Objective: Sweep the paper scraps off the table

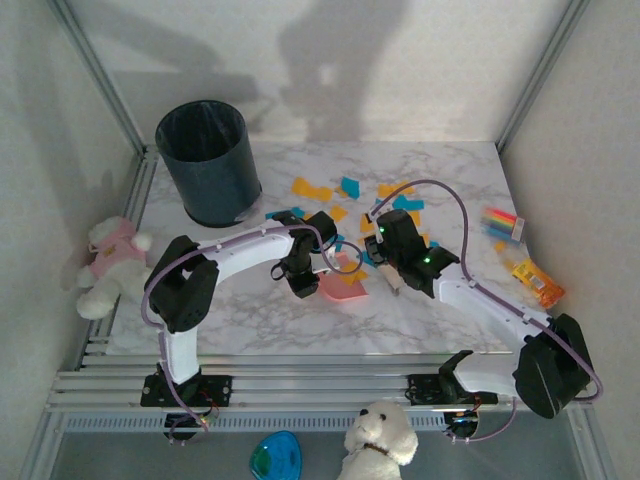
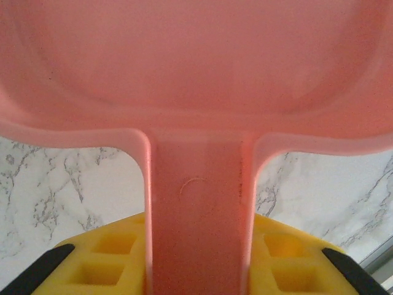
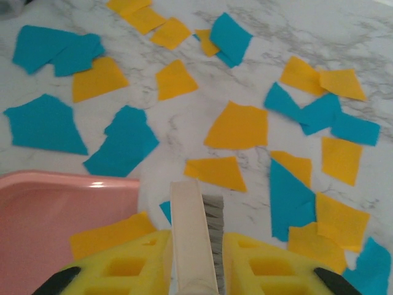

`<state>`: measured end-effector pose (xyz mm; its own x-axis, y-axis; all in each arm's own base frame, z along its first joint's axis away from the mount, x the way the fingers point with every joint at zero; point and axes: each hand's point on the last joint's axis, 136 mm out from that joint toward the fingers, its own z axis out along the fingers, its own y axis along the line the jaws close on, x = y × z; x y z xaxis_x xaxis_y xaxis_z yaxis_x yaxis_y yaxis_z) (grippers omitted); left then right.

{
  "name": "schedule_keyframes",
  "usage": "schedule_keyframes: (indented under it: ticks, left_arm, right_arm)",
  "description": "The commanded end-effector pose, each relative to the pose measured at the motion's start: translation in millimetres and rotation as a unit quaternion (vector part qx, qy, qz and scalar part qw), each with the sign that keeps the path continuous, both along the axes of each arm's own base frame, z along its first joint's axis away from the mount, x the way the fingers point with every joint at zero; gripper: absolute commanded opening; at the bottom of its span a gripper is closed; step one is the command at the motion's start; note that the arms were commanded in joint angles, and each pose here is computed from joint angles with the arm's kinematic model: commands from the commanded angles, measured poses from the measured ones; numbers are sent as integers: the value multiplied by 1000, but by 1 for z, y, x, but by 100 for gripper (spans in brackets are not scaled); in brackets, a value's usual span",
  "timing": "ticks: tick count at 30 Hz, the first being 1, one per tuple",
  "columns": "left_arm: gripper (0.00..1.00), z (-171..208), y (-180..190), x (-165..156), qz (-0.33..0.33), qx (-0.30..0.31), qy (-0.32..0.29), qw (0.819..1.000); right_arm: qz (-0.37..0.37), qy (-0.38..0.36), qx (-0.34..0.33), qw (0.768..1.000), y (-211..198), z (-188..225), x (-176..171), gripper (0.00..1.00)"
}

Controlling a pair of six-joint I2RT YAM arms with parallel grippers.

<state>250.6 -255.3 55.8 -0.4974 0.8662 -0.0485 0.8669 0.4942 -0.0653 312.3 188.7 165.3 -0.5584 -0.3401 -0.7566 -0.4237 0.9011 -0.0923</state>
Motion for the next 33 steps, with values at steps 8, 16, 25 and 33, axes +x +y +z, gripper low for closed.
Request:
schedule_keyframes:
  ticks: [8, 16, 25, 33]
  left_arm:
    - [0, -10, 10, 3, 16, 34, 5, 999]
    - [0, -9, 11, 3, 18, 36, 3, 999]
    - [0, -9, 12, 2, 17, 36, 3, 999]
    - [0, -9, 11, 3, 17, 32, 1, 999]
  right_arm:
    - [88, 48, 39, 994, 27, 4, -29, 0]
    - [84, 19, 55, 995, 24, 23, -30, 0]
    - [4, -33, 53, 998, 2, 36, -13, 0]
    - [0, 1, 47, 999, 9, 21, -7, 0]
